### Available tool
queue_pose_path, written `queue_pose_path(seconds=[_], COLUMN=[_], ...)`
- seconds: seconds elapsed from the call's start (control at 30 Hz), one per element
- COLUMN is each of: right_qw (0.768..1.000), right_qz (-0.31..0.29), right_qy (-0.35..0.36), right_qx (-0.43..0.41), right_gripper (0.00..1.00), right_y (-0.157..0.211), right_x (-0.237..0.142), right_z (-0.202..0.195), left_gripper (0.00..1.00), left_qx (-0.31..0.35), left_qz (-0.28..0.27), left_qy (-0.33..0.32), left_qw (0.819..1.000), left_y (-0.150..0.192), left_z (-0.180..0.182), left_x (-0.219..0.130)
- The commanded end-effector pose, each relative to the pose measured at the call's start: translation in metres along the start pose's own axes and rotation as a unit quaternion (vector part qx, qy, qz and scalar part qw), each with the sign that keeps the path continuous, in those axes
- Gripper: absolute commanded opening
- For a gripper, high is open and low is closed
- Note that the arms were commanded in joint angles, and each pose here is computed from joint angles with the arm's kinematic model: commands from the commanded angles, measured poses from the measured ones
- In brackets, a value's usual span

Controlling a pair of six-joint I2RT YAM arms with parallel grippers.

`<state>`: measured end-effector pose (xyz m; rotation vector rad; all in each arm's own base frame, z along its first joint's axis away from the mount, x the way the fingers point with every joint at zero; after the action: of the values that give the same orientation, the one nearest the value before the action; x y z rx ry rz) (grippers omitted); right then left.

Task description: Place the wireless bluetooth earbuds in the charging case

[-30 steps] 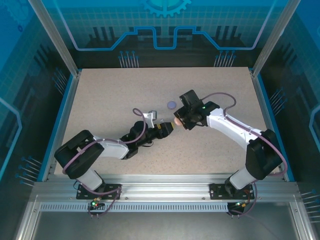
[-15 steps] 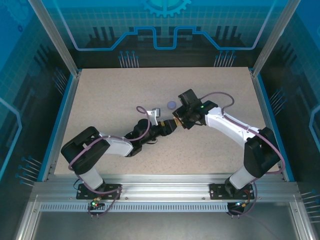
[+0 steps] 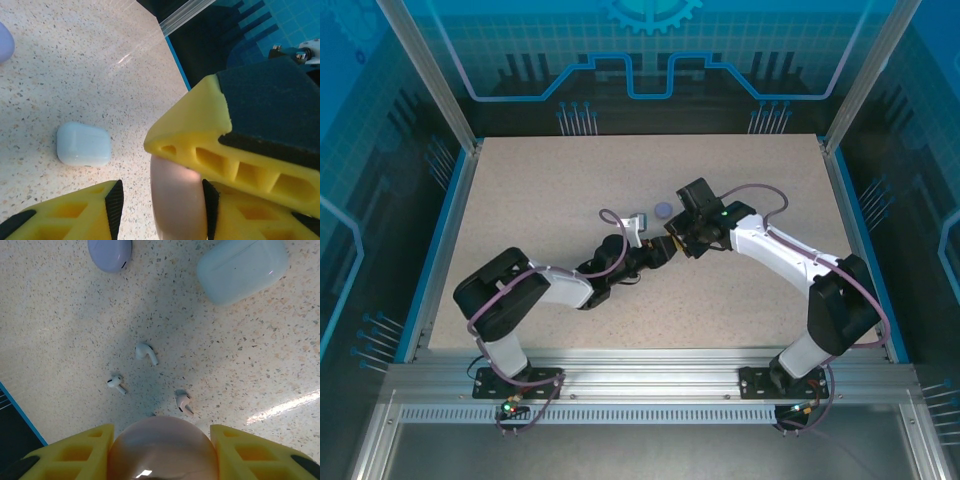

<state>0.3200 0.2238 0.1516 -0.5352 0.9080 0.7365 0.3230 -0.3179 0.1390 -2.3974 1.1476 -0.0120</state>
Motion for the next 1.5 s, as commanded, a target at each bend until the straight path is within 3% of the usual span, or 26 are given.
queue_pose_path(seconds=[0.0, 0.2, 0.43, 0.5, 0.6, 0.67, 0.9, 1.07, 1.27, 1.47], right_qw=[1.000, 1.000, 1.000, 1.000, 1.000, 0.999, 0.990, 0.957, 0.861, 0.831], right_qz=[0.003, 0.002, 0.003, 0.001, -0.006, -0.021, -0.065, -0.084, -0.085, -0.061], right_qy=[-0.004, -0.003, -0.006, -0.012, -0.022, -0.030, -0.071, -0.164, -0.310, -0.347], right_qx=[0.001, 0.002, 0.002, -0.001, -0.014, -0.028, -0.101, -0.226, -0.395, -0.430], right_gripper=[0.37, 0.37, 0.37, 0.43, 0.62, 0.68, 0.73, 0.74, 0.74, 0.74], right_y=[0.001, 0.001, 0.000, -0.001, -0.010, -0.019, -0.047, -0.048, -0.013, 0.009], right_x=[0.001, 0.000, 0.000, -0.002, -0.010, -0.023, -0.072, -0.089, -0.115, -0.112], right_z=[0.002, 0.000, 0.000, 0.002, 0.010, 0.015, 0.001, 0.001, 0.023, 0.030], left_gripper=[0.46, 0.38, 0.19, 0.14, 0.07, 0.03, 0.00, 0.00, 0.00, 0.00], left_qx=[0.005, 0.005, 0.005, 0.004, 0.002, 0.002, 0.032, 0.058, 0.077, 0.087], left_qz=[-0.019, -0.018, -0.018, -0.017, -0.015, -0.013, 0.024, 0.082, 0.118, 0.163], left_qy=[0.020, 0.017, 0.018, 0.018, 0.016, 0.017, 0.024, 0.060, 0.097, 0.126], left_qw=[1.000, 1.000, 1.000, 1.000, 1.000, 1.000, 0.999, 0.993, 0.985, 0.975], left_y=[-0.007, -0.007, -0.007, -0.006, -0.005, -0.005, -0.013, -0.032, -0.057, -0.058], left_z=[-0.012, -0.010, -0.010, -0.010, -0.009, -0.012, -0.027, -0.046, -0.065, -0.085], left_x=[0.006, 0.009, 0.010, 0.009, 0.006, 0.002, -0.028, -0.049, -0.072, -0.078])
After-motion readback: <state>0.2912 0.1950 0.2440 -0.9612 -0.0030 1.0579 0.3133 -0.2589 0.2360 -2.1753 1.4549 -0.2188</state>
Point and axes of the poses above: each hand's point on the last joint's axis, 136 mm out from that joint toward the fingers, its own x axis out along the fingers, its own z axis along the line the jaws close on, y = z × x, the point moved 2 cm from there along -x, back along the fingers, and after that the axes turned 10 degrees about -x, right-handed, at the moved point
